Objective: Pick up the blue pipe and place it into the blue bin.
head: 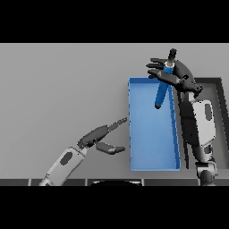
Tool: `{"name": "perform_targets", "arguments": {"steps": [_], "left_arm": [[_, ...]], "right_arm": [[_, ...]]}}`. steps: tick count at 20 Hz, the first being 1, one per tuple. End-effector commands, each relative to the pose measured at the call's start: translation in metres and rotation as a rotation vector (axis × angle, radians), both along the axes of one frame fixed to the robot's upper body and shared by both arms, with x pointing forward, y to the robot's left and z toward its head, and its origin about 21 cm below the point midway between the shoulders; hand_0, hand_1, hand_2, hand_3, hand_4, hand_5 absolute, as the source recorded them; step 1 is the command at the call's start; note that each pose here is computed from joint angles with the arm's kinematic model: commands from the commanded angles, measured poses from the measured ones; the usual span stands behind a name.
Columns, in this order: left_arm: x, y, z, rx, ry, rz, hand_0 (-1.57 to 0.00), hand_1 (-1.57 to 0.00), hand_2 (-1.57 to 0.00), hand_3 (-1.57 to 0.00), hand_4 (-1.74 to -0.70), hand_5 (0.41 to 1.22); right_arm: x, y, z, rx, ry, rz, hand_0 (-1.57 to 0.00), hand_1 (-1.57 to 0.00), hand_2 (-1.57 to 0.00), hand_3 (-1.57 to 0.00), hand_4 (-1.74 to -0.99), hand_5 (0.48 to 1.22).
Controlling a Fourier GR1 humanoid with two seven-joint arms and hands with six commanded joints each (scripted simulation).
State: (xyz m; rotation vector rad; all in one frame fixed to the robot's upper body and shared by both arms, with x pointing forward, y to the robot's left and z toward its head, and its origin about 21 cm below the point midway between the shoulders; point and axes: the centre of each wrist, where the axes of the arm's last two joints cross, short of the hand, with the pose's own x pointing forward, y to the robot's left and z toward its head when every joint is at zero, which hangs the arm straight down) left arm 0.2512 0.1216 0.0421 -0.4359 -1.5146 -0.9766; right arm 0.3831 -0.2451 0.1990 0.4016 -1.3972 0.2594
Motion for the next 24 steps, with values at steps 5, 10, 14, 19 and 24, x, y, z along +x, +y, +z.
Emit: {"name": "perform_targets", "arguments": {"steps": [5, 10, 14, 19, 24], "left_arm": [[0.001, 0.001, -0.005, -0.001, -0.006, -0.005, 0.0, 0.0, 0.0, 0.0, -0.88, 0.463], [0.001, 0.001, -0.002, 0.002, -0.004, -0.004, 0.0, 0.0, 0.0, 0.0, -0.89, 0.455], [0.001, 0.0, 0.002, 0.006, 0.001, 0.004, 0.0, 0.0, 0.0, 0.0, -0.89, 0.454], [0.003, -0.003, 0.001, 0.0, 0.003, -0.001, 0.0, 0.0, 0.0, 0.0, -0.89, 0.453], [0.001, -0.005, -0.004, 0.002, 0.011, -0.002, 0.0, 0.0, 0.0, 0.0, -0.91, 0.455]], "right_arm": [[-0.015, -0.005, -0.054, -0.085, 0.212, -0.042, -1.57, -1.57, -1.57, -1.57, -1.694, 1.124], [-0.023, -0.01, -0.099, -0.211, 0.426, -0.055, -1.56, -1.46, -1.39, -1.12, -1.547, 1.133], [-0.024, -0.009, -0.113, -0.248, 0.604, -0.05, -0.67, -0.6, -0.57, -0.46, -1.338, 1.157], [-0.028, -0.001, -0.117, -0.5, 0.556, 0.051, -0.22, -0.19, -0.19, -0.15, -1.165, 0.924], [-0.025, 0.001, -0.126, -0.573, 0.485, 0.054, -0.07, -0.06, -0.06, -0.05, -1.125, 0.764]]}}
